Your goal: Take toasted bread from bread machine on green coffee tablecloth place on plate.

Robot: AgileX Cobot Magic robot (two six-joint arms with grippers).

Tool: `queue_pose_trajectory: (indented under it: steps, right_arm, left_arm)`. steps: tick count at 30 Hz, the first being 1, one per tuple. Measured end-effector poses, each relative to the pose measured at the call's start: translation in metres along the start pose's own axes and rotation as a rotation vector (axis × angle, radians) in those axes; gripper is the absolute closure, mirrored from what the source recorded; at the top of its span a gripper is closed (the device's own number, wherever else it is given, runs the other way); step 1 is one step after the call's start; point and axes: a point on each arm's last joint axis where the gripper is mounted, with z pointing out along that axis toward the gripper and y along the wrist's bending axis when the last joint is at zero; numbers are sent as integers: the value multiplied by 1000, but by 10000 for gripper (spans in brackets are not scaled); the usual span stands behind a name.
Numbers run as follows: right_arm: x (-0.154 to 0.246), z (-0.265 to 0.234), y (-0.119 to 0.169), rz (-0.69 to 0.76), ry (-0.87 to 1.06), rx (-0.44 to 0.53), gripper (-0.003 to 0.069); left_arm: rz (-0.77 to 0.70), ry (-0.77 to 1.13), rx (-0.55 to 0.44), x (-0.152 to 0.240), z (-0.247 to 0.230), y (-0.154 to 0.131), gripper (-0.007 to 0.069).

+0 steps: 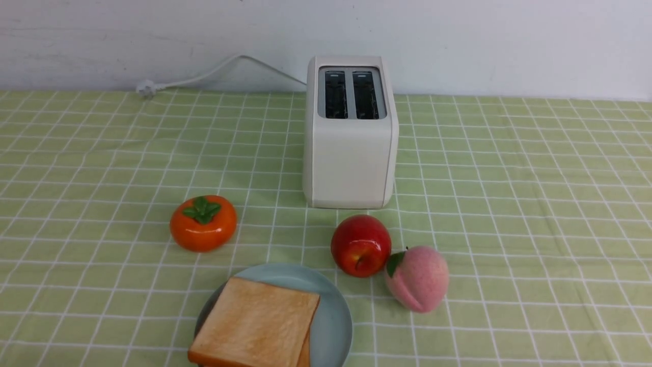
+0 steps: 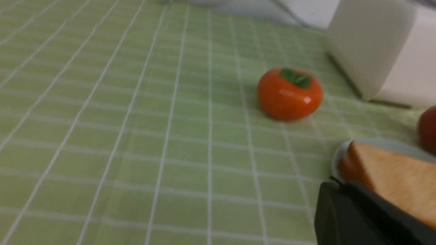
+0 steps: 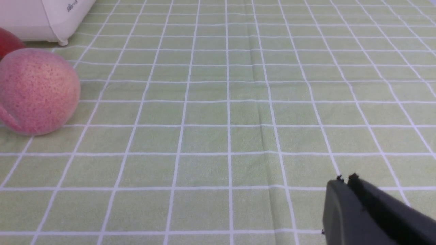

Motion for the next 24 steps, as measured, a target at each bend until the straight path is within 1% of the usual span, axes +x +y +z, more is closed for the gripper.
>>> queue_pose_trajectory:
  steps: [2, 6, 24]
  right_arm:
    - [0, 0, 0, -1, 0, 0, 638]
    - [0, 0, 0, -1, 1, 0, 634]
    - [0, 0, 0, -1, 1, 0, 611]
  left_arm:
    - [-37, 57, -20, 12, 3, 3, 638]
    - [-72, 70, -25, 14, 3, 4, 638]
    - [-82, 69, -25, 14, 3, 4, 638]
